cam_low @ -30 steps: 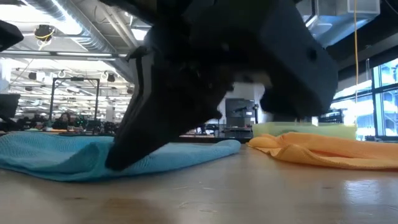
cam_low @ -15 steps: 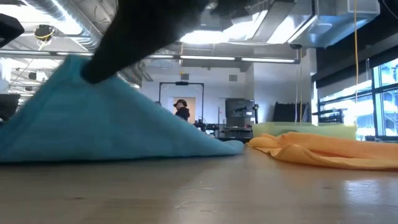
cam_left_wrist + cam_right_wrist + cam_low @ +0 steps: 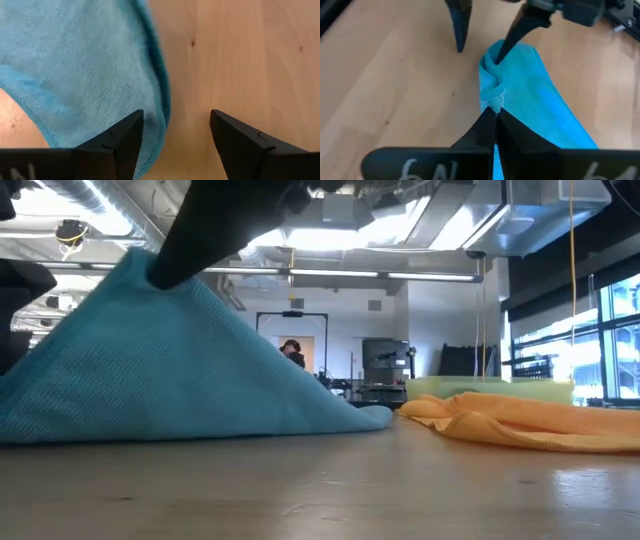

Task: Fold microfiber towels
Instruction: Fold the left blue microfiber cloth, then put the folded blue microfiber cloth into the yellow bin

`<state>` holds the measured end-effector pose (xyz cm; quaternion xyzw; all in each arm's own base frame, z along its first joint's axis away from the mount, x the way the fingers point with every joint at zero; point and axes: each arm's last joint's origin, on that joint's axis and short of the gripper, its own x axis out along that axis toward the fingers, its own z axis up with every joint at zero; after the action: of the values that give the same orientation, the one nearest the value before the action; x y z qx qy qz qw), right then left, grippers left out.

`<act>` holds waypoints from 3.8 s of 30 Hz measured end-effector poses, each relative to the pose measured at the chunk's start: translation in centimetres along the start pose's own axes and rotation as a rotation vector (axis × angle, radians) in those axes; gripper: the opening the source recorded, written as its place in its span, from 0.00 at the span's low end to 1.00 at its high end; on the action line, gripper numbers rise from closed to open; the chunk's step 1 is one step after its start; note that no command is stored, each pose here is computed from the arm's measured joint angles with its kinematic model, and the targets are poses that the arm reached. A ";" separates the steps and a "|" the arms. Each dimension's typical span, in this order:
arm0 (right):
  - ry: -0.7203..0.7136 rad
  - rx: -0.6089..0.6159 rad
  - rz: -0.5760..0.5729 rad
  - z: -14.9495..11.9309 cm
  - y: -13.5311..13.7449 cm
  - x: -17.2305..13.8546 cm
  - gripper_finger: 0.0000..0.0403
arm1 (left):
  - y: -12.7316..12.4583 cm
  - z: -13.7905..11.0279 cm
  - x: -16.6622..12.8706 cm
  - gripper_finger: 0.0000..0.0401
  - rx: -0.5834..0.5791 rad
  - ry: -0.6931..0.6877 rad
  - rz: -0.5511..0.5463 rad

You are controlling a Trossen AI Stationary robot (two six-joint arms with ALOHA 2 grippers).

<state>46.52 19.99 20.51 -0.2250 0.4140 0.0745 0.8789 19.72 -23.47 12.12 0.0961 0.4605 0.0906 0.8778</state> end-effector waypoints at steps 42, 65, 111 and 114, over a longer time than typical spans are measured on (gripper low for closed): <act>0.368 0.006 -0.273 -5.0 6.0 -5.9 0.02 | 1.4 8.7 -1.2 0.00 0.056 0.105 0.019; 0.229 0.095 -0.263 -12.8 -5.9 -3.8 0.01 | 9.5 8.7 4.0 0.00 0.221 0.365 0.244; 0.035 0.324 -0.233 -20.9 -17.4 0.0 0.33 | 12.1 5.3 1.4 0.24 0.077 0.330 0.666; 0.019 0.324 -0.239 -20.7 -17.5 -0.1 0.36 | 11.0 5.9 0.6 0.24 0.050 0.164 0.613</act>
<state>37.58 -4.98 14.90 -0.1288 0.3990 -0.1002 0.9023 24.19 -13.25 17.73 0.2441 0.4815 0.3471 0.7669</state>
